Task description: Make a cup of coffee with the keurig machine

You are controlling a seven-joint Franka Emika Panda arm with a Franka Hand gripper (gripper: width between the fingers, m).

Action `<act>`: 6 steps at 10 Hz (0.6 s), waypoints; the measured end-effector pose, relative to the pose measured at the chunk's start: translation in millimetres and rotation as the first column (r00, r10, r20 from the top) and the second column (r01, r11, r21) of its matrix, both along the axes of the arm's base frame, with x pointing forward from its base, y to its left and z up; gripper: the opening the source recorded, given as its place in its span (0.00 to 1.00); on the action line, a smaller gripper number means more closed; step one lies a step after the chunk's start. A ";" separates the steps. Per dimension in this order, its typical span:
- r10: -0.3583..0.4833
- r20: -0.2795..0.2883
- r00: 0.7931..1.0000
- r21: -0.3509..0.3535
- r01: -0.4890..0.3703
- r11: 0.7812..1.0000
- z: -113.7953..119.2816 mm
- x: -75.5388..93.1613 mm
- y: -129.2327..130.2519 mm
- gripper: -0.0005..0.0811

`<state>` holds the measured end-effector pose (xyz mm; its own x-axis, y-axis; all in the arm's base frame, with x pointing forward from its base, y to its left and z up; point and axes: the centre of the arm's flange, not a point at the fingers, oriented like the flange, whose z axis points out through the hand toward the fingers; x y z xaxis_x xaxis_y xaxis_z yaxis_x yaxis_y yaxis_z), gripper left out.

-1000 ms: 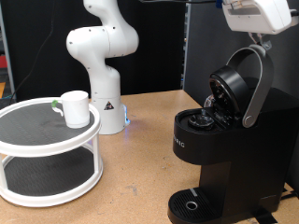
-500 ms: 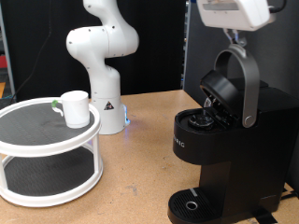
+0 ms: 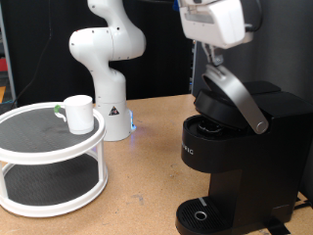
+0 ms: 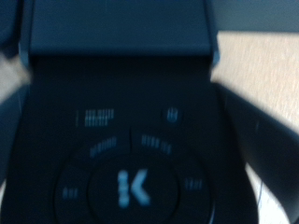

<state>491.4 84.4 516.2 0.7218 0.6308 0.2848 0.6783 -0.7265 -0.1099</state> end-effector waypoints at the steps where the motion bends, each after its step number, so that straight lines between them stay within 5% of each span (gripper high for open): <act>1: -0.006 -0.012 1.000 -0.029 0.006 1.000 -9.0 0.7 -9.4 0.02; 6: -0.025 -0.065 0.998 -0.096 0.019 0.995 -77.4 6.2 -28.3 0.02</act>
